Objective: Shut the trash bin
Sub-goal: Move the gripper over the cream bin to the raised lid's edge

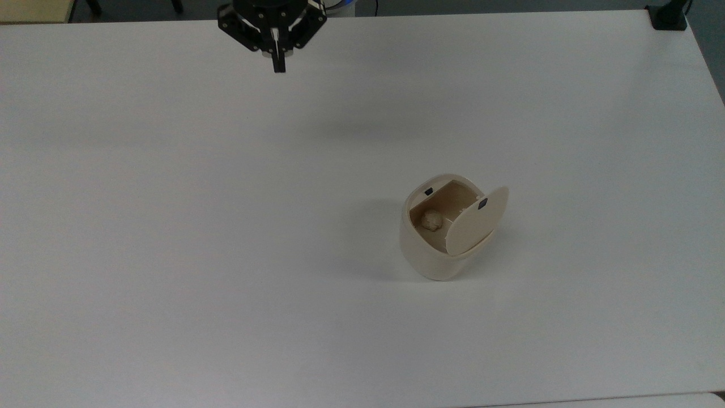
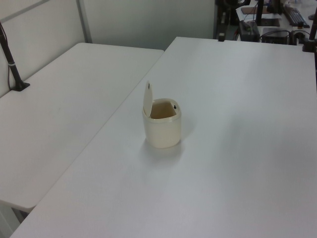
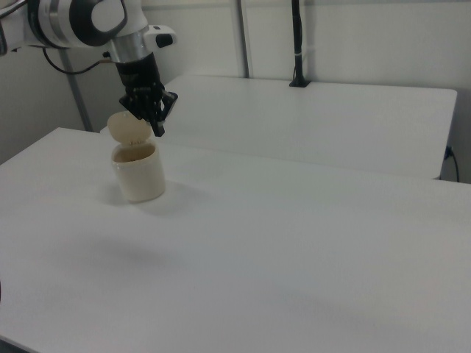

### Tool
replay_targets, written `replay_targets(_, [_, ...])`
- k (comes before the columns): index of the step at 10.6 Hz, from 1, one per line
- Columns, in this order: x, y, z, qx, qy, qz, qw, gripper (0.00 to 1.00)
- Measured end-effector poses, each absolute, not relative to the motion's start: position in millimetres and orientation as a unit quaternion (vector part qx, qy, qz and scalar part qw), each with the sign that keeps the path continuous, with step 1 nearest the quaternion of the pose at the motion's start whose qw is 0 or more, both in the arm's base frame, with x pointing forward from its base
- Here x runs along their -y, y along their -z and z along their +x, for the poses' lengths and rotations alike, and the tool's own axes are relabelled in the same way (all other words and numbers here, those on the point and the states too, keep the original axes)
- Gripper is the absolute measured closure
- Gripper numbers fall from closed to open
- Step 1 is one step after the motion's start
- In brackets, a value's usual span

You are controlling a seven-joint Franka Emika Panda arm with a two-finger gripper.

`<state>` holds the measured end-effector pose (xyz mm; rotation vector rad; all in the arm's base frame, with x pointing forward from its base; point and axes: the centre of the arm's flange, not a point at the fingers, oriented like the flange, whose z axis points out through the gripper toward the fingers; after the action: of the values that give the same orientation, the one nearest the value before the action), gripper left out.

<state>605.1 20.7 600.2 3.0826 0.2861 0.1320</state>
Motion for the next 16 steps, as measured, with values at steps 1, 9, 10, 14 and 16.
replay_targets(1, [-41,-597,616,-0.106,-0.072,0.992,0.013,0.97])
replay_targets(9, [-205,-573,664,-0.201,-0.293,0.934,-0.038,0.97])
replay_targets(10, [-219,-569,666,-0.208,-0.310,0.927,-0.043,0.97])
replay_targets(14, [-245,-539,680,-0.225,-0.361,0.904,-0.049,0.97])
replay_targets(16, [-249,-516,690,-0.230,-0.380,0.895,-0.047,0.97])
